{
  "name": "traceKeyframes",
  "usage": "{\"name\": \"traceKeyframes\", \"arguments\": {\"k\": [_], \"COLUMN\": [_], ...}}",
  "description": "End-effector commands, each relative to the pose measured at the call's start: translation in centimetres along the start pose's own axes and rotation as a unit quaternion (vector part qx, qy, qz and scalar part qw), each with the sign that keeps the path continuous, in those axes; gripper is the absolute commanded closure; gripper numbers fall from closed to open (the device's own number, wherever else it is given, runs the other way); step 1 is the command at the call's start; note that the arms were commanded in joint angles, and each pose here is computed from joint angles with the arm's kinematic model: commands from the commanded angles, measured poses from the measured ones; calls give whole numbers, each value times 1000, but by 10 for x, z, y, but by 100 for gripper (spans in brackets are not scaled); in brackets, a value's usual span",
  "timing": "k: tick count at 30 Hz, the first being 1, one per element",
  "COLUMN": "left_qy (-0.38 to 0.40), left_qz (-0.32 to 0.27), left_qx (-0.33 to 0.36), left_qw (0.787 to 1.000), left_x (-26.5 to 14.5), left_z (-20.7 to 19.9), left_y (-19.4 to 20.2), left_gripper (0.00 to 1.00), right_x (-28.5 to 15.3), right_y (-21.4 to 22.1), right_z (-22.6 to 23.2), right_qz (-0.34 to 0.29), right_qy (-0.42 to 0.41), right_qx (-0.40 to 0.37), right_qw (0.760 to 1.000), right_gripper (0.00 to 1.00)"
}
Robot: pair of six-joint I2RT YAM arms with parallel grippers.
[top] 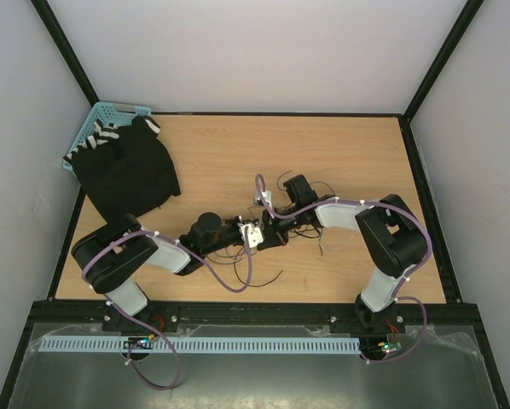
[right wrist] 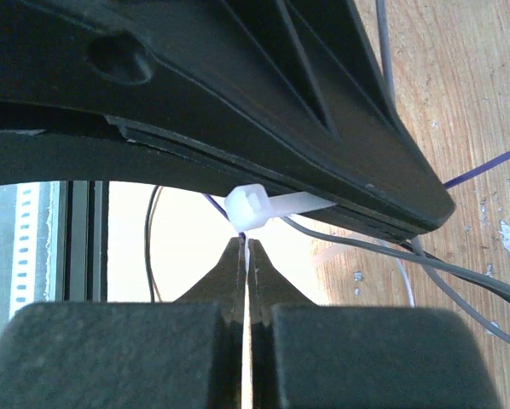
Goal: Zip-tie the wires
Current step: Tie the cable at the center of the board.
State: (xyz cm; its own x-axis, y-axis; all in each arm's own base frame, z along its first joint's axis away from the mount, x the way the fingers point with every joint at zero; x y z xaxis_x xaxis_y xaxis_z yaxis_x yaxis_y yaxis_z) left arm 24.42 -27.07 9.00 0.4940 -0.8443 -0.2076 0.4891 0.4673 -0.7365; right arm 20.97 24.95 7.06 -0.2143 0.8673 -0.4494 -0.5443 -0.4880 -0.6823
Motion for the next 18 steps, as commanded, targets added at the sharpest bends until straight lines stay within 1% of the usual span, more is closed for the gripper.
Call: {"name": "traceKeyframes", "arguments": {"k": [1,18], "left_qy": [-15,-12], "left_qz": [-17,-18], "left_qx": [3,11], "left_qw": [1000,1000], "left_x": [4,4], "left_z": [5,2], "left_y": [-6,-7], "left_gripper": [100,100], "right_x": [0,1], "right_y": [-4,-7], "right_z": [4,3], "right_qz": [-2,-4], "right_qy": [-22,-26], "right_qx": [0,1], "right_qw": [1000,1000], "right_gripper": [100,100]}}
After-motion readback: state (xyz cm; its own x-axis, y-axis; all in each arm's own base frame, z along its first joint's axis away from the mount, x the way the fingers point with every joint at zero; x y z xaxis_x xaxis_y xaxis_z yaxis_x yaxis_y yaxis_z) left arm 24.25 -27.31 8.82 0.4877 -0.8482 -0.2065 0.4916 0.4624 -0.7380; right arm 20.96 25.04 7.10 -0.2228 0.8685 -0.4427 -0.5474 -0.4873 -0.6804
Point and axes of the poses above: each gripper's point midway between its finger pads, its own x axis out along the fingers, its own z axis along the line the jaws close on, y = z × x, the point moved 5 cm from there along -x, back along the fingers, and after that the axes turned 6 degrees about x, right-handed, at the moved point
